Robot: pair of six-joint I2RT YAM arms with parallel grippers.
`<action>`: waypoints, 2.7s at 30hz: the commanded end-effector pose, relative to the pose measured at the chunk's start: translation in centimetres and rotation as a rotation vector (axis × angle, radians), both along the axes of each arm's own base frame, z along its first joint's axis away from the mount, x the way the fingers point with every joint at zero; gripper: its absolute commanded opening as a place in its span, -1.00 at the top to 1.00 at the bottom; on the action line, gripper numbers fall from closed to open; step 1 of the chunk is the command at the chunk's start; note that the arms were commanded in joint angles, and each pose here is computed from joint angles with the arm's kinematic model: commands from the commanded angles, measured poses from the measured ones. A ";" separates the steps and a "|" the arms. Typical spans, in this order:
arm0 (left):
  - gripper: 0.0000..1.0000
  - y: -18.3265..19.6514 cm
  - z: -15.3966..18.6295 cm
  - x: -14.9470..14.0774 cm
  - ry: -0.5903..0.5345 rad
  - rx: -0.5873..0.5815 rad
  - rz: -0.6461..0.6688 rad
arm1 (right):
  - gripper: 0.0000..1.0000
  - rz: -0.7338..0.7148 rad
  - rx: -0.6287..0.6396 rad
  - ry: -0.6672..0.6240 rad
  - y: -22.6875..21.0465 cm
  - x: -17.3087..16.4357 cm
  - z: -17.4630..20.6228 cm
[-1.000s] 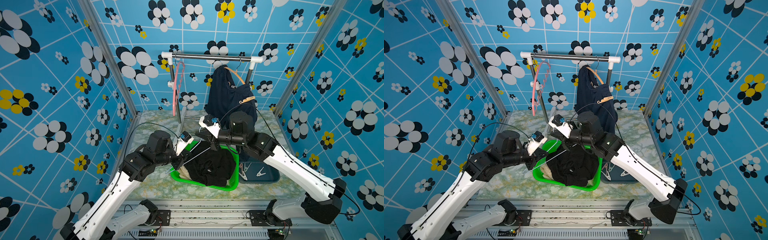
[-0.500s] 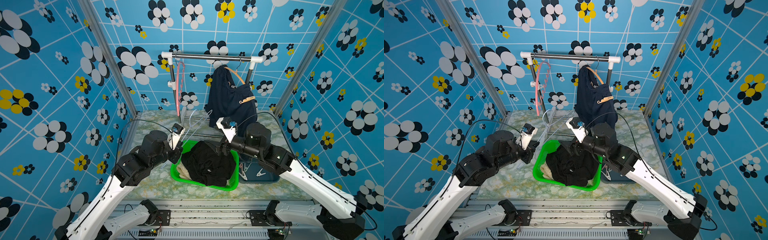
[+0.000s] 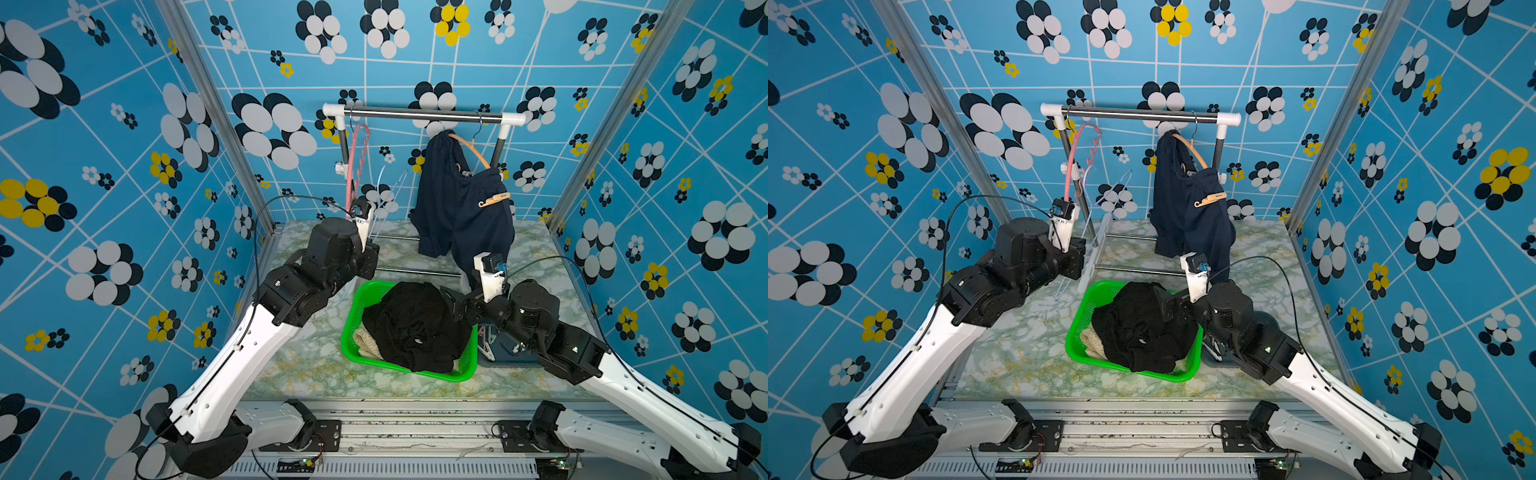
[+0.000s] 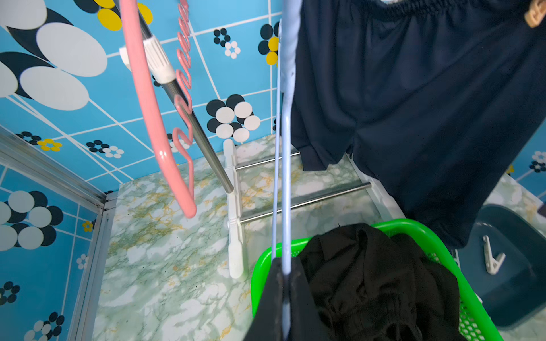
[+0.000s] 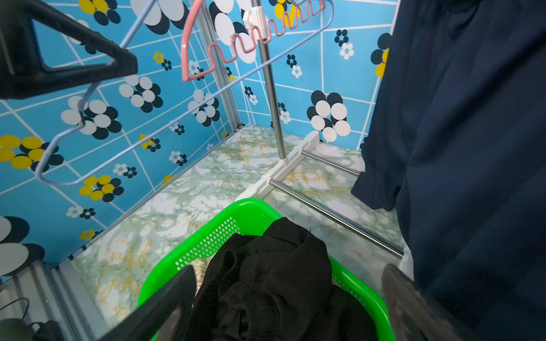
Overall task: Remove the clothespins securing shorts to the hanger
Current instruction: Place the hanger on the clothesline.
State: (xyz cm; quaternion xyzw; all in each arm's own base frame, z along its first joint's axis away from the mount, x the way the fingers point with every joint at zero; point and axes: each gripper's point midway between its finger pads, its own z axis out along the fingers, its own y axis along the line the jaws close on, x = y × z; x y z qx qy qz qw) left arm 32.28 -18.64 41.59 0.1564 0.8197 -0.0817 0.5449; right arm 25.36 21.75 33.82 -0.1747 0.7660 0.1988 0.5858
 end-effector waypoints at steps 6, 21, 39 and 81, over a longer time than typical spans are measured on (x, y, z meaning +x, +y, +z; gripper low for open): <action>1.00 -0.6 4.0 7.6 -0.101 -0.024 0.127 | -0.99 -0.072 0.014 0.041 -1.5 -0.1 -1.1; 1.00 -2.1 4.3 14.2 0.004 -0.171 0.039 | -0.98 -0.080 0.044 0.072 -1.2 0.1 -2.3; 1.00 -4.0 2.5 17.6 0.052 -0.229 -0.012 | -0.98 -0.069 0.049 0.105 -0.1 0.6 -3.8; -0.12 -4.6 3.0 -0.4 -0.225 -0.153 -0.147 | -0.46 -0.585 0.098 0.117 -16.7 3.5 2.1</action>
